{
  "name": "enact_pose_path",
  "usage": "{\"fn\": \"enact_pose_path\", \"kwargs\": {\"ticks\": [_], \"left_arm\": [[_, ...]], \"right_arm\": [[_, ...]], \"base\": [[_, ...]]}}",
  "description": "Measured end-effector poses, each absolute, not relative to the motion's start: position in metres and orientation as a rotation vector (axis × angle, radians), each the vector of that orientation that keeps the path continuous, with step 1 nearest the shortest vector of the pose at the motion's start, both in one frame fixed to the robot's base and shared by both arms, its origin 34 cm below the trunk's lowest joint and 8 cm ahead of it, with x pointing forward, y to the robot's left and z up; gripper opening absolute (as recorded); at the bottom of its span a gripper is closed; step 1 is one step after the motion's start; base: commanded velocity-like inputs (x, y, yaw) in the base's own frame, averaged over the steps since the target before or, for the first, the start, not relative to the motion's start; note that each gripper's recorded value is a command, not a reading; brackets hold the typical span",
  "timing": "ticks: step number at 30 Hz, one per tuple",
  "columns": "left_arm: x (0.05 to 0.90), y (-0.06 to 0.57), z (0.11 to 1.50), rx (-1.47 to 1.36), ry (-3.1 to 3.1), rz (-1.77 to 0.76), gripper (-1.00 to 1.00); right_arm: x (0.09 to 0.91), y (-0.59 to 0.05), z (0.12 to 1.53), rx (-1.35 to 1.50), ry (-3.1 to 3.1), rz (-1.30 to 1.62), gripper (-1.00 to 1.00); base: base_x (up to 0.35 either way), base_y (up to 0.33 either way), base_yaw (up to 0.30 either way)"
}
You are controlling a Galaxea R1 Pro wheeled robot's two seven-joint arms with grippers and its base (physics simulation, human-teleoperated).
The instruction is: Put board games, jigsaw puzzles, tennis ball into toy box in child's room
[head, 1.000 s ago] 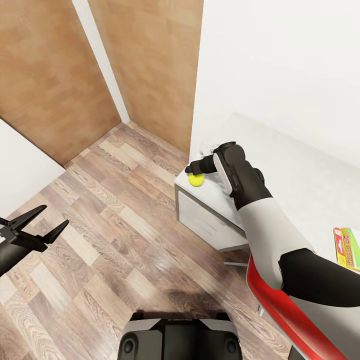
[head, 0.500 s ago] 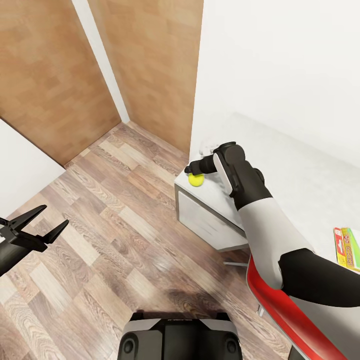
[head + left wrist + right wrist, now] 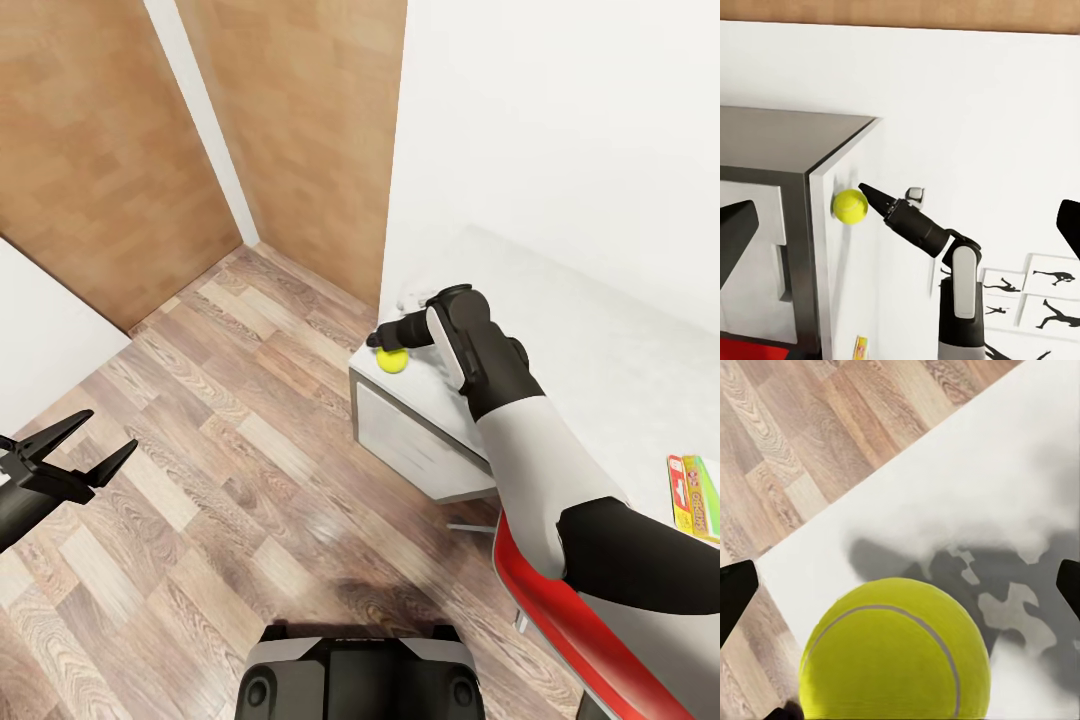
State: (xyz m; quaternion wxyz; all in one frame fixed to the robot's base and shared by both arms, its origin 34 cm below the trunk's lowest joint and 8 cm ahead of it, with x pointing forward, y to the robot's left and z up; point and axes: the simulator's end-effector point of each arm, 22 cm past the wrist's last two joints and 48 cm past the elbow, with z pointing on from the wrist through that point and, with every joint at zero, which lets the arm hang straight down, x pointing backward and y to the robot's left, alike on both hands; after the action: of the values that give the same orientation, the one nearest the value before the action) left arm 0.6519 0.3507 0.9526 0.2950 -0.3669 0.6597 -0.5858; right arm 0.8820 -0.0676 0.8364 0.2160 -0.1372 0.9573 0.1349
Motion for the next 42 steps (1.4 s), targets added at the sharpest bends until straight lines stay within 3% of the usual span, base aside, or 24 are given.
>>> {"fn": "enact_pose_path", "kwargs": {"ticks": [42], "left_arm": [[0.652, 0.350, 0.953, -0.974, 1.755, -1.559, 1.00]], "right_arm": [[0.857, -0.063, 0.814, -0.383, 2.698, 0.421, 1.00]], "base": [[0.000, 0.000, 0.000]]}}
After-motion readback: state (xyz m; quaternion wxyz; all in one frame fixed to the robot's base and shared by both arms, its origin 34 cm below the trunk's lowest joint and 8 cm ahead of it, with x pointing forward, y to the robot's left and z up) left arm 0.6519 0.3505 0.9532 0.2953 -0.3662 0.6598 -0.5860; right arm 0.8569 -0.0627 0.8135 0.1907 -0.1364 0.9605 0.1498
